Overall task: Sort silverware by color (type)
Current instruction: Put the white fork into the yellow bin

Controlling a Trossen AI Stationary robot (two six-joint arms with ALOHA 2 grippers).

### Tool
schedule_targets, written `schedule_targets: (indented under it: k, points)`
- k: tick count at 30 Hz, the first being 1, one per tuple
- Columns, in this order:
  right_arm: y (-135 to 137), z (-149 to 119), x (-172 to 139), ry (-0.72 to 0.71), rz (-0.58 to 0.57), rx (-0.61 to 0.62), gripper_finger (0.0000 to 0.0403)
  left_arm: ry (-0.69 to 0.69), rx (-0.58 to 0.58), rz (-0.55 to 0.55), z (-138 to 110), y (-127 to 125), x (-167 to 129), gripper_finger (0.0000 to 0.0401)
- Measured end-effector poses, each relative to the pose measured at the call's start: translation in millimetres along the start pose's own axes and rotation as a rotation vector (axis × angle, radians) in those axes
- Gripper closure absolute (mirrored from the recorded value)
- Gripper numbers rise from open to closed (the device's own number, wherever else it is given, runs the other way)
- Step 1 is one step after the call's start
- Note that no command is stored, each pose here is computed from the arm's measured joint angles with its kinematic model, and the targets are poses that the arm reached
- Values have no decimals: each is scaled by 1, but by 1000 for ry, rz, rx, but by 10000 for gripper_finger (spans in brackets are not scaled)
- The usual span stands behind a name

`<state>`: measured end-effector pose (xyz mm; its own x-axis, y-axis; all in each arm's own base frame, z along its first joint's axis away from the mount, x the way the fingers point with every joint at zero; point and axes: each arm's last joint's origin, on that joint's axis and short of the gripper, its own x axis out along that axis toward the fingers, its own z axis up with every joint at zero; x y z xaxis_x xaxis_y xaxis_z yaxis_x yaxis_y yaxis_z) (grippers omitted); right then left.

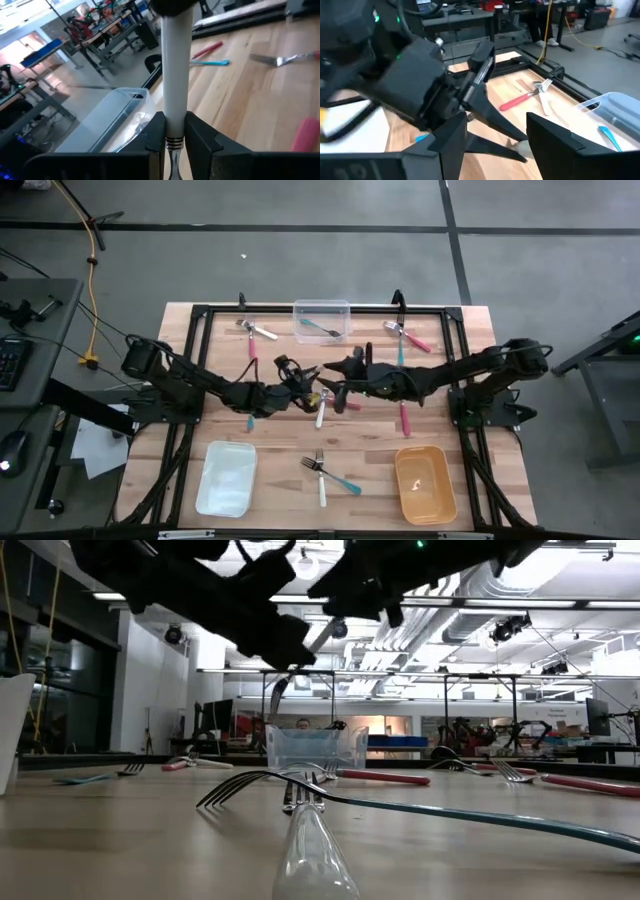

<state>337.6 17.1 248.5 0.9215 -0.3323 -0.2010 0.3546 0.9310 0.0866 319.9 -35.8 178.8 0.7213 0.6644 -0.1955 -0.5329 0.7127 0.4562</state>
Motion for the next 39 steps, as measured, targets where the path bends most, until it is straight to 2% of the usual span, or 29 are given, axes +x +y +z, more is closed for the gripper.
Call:
schedule_targets:
  k: [7, 14, 19, 26, 31, 39]
  points:
    - [0, -1, -4, 62, -24, -26, 229, -9, 2, 18, 1, -1, -3, 362]
    - [1, 15, -35, 109, -26, -145, 225, -15, -12, -9, 1, -2, -4, 362]
    - [6, 9, -45, 135, -10, -183, 224, -31, -39, -34, 3, -2, -3, 362]
    - [0, -15, -41, 22, -79, -58, 224, -39, -40, -23, 4, -3, -5, 362]
    - [-9, -19, -41, -65, -82, 34, 224, -45, -46, -24, 5, -3, -6, 362]
    - [-17, -14, -35, -79, 37, 58, 227, -79, -56, -39, 9, -3, -6, 362]
